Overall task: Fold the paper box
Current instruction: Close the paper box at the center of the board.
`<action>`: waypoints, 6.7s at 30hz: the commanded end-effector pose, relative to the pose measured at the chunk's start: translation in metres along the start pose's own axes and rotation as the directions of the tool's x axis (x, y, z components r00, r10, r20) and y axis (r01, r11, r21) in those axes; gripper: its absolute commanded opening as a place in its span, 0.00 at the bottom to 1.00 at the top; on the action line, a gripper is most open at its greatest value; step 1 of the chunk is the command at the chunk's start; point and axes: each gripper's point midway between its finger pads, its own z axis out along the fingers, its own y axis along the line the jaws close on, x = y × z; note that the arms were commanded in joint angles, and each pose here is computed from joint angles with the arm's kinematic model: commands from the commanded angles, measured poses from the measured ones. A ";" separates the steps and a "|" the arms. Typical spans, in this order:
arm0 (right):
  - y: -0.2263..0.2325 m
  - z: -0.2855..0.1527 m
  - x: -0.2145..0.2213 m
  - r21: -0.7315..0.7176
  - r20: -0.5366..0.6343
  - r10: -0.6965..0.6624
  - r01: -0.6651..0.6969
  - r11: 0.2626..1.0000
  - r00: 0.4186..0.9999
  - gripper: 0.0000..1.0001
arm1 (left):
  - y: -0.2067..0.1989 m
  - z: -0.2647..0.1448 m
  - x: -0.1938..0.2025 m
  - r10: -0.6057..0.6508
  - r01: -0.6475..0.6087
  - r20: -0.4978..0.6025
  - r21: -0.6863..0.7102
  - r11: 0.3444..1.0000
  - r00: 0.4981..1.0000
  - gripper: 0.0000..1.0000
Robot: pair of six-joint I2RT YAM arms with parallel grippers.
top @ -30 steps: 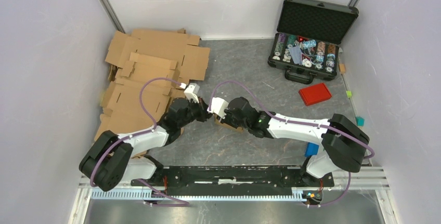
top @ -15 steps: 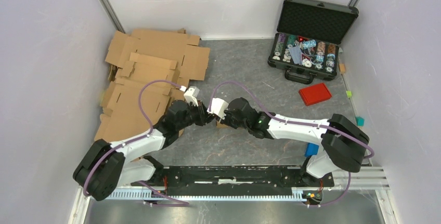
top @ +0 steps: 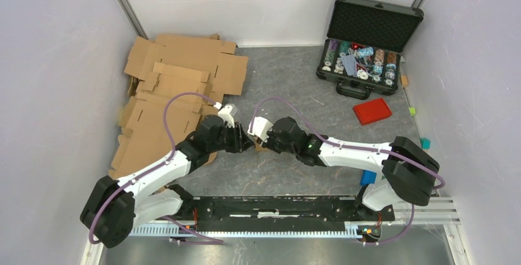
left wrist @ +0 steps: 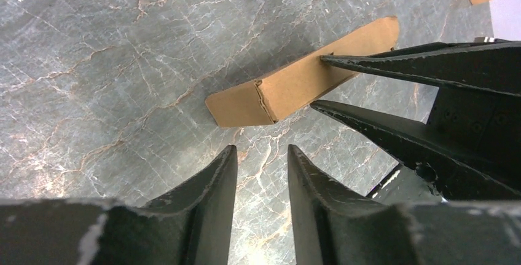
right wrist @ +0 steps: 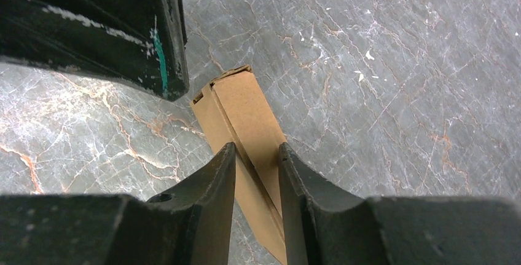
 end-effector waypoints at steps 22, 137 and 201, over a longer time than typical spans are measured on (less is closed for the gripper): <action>0.015 -0.004 0.020 -0.060 -0.058 0.020 -0.024 0.998 0.998 0.36 | -0.004 0.028 -0.030 -0.006 0.006 0.028 0.005 1.000 1.000 0.45; -0.013 -0.051 0.065 -0.067 0.159 0.938 -0.944 0.323 0.309 0.31 | -0.012 0.001 -0.051 0.177 -0.175 0.035 -0.044 0.984 0.984 0.60; -0.020 -0.048 0.056 -0.075 0.134 0.933 -0.935 0.346 0.334 0.30 | -0.076 0.077 0.009 0.947 -0.850 0.043 0.456 0.264 0.318 0.62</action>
